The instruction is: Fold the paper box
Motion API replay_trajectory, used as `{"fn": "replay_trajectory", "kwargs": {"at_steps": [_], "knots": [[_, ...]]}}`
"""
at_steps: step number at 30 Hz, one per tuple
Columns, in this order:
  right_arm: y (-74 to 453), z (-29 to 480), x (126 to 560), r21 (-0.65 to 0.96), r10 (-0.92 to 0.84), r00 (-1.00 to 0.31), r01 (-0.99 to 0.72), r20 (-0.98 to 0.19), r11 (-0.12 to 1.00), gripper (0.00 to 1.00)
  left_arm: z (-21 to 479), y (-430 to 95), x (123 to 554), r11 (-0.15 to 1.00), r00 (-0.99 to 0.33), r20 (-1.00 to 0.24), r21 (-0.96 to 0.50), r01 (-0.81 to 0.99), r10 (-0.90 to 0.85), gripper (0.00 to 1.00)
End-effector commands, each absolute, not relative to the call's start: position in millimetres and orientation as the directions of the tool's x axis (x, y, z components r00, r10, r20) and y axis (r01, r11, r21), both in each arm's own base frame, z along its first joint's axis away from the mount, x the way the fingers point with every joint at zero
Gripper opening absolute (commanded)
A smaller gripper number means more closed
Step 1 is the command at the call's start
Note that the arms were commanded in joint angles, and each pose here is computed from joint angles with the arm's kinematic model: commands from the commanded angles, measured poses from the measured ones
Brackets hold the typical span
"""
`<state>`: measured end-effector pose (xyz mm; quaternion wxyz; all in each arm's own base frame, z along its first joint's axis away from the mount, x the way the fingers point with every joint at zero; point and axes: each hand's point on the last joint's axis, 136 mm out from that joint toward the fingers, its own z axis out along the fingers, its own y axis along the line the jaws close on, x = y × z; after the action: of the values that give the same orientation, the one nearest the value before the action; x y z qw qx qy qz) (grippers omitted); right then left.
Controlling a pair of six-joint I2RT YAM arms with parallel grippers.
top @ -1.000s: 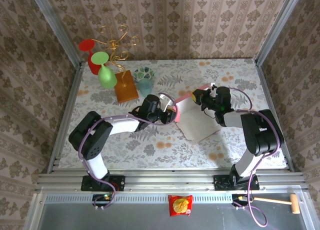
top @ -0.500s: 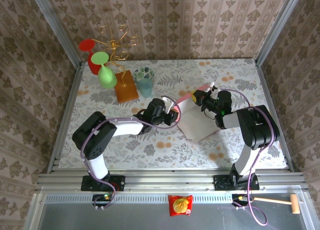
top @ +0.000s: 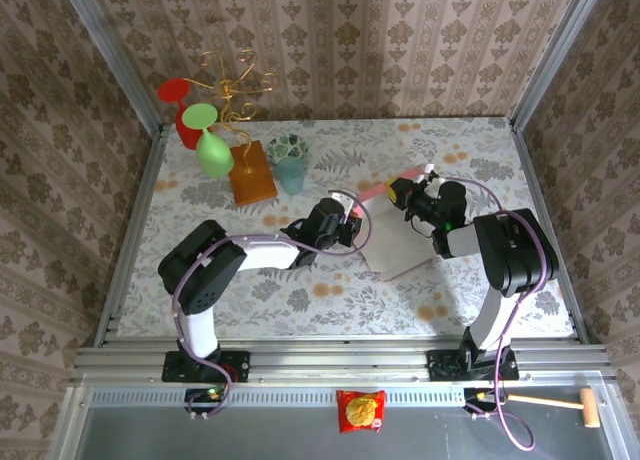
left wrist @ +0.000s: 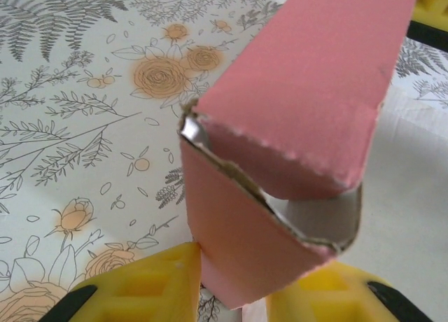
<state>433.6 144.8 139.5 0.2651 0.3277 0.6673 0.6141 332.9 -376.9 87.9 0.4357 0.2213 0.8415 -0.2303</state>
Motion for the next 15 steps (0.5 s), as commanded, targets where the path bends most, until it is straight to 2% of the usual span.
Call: {"fn": "replay_trajectory", "kwargs": {"at_steps": [1, 9, 15], "knots": [[154.5, 119.4, 426.7, 0.984, 0.727, -0.679, 0.178, 0.100, 0.031, 0.00, 69.7, -360.0, 348.3, 0.873, -0.563, -0.812, -0.158, 0.462, 0.151, 0.28], [155.4, 120.0, 431.3, 0.982, 0.731, -0.674, 0.187, 0.112, 0.022, 0.00, 62.5, -360.1, 360.1, 0.912, -0.586, -0.801, -0.142, 0.386, 0.123, 0.29], [156.7, 120.0, 434.0, 0.981, 0.733, -0.670, 0.191, 0.117, 0.018, 0.00, 55.8, -356.3, 368.8, 0.938, -0.604, -0.789, -0.118, 0.326, 0.111, 0.20]]}}
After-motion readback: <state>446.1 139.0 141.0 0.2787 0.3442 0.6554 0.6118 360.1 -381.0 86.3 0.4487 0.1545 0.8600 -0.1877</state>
